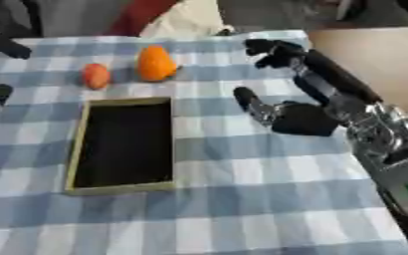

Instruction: Pick up objects on the table and place them in the box.

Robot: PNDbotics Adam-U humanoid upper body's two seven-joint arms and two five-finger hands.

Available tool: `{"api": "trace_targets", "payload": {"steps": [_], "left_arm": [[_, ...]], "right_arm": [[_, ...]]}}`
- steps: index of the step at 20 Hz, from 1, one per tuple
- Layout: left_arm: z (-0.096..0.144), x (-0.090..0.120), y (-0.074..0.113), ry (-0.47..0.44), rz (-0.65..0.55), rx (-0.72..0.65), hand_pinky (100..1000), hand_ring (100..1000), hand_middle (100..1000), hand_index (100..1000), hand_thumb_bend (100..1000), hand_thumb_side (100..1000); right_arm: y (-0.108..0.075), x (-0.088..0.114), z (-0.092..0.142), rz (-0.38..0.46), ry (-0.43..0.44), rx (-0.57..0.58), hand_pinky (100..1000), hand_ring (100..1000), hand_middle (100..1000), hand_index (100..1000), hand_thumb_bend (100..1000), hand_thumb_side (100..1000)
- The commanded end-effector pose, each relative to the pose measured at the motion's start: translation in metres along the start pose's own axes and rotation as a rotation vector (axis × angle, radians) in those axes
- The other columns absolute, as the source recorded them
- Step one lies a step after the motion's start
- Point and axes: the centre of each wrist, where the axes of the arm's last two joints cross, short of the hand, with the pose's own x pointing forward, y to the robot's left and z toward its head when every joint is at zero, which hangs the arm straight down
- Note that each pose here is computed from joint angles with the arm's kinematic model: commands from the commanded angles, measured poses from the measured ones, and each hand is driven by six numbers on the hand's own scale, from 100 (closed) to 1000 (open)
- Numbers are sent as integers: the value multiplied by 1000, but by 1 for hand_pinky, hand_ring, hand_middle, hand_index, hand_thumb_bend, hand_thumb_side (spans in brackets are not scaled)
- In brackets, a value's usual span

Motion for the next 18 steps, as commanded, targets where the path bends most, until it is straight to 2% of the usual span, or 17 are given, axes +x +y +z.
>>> {"api": "trace_targets", "payload": {"steps": [1, 6, 10, 14, 18], "left_arm": [[6, -2, 16, 16, -41, 22, 856, 815, 778, 921, 100, 176], [4, -4, 19, 27, -58, 18, 853, 815, 780, 920, 100, 165], [-5, -14, 23, 59, -79, -15, 848, 817, 782, 918, 100, 142], [-30, -33, 23, 116, -111, -71, 842, 820, 784, 914, 100, 113], [-61, -52, 10, 166, -100, -123, 841, 819, 782, 913, 100, 118]], "right_arm": [[-9, 1, 1, 36, 0, -7, 883, 844, 884, 1000, 244, 721], [-9, 0, 1, 35, 0, -5, 883, 844, 884, 1000, 244, 721], [-8, 1, 1, 34, -1, -1, 883, 844, 884, 1000, 244, 721], [-7, 1, 0, 28, -7, 10, 883, 845, 883, 1000, 243, 722], [-6, 1, 0, 24, -10, 18, 883, 845, 883, 1000, 243, 722]]}}
